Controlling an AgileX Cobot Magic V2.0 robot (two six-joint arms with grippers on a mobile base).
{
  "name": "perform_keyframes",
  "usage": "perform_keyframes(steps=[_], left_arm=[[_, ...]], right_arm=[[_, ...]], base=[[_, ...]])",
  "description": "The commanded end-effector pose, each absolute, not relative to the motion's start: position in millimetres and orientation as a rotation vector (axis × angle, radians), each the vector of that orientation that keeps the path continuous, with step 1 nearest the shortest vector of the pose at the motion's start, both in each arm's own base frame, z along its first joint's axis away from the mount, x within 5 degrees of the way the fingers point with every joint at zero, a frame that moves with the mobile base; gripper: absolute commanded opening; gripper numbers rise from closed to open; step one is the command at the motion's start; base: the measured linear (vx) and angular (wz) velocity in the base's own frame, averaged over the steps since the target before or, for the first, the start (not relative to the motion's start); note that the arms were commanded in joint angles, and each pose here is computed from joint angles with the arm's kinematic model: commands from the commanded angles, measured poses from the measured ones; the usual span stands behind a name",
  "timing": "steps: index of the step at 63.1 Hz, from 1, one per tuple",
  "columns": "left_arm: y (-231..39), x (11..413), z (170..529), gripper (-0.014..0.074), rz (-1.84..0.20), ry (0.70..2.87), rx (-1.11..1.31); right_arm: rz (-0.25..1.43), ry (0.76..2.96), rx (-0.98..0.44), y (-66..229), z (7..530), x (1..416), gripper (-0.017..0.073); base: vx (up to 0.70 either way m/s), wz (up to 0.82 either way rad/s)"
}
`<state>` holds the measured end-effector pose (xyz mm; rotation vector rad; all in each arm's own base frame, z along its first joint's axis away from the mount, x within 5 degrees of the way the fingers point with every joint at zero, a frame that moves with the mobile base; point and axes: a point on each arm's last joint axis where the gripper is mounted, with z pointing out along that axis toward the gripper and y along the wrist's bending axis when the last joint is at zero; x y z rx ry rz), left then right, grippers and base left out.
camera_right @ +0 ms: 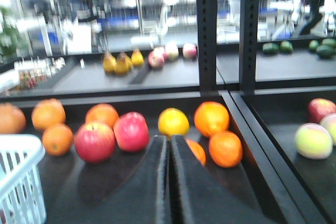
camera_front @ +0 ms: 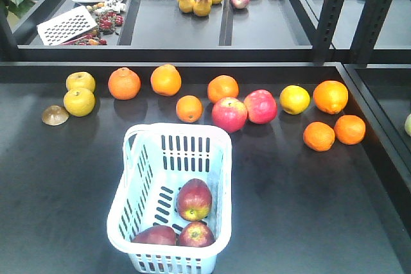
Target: Pick three apples into basket with both arms
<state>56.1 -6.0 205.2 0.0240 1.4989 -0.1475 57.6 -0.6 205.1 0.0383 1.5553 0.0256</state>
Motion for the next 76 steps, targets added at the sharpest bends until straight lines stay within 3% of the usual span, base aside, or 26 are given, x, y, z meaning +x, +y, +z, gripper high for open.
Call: perform_keyframes(steps=[1,76], left_arm=[[-6.5,55.1,209.8,-0.0006,-0.164,1.431,0.019],[-6.5,55.1,209.7,-0.0006,-0.163,1.432,0.02]], right_arm=[[0.047,1.394,0.038,0.4,210.0,54.7,-0.0008],[0.05,1.429,0.046,0.1,206.6,55.4,-0.0008]], base=[[0.0,0.0],[0.0,0.0]])
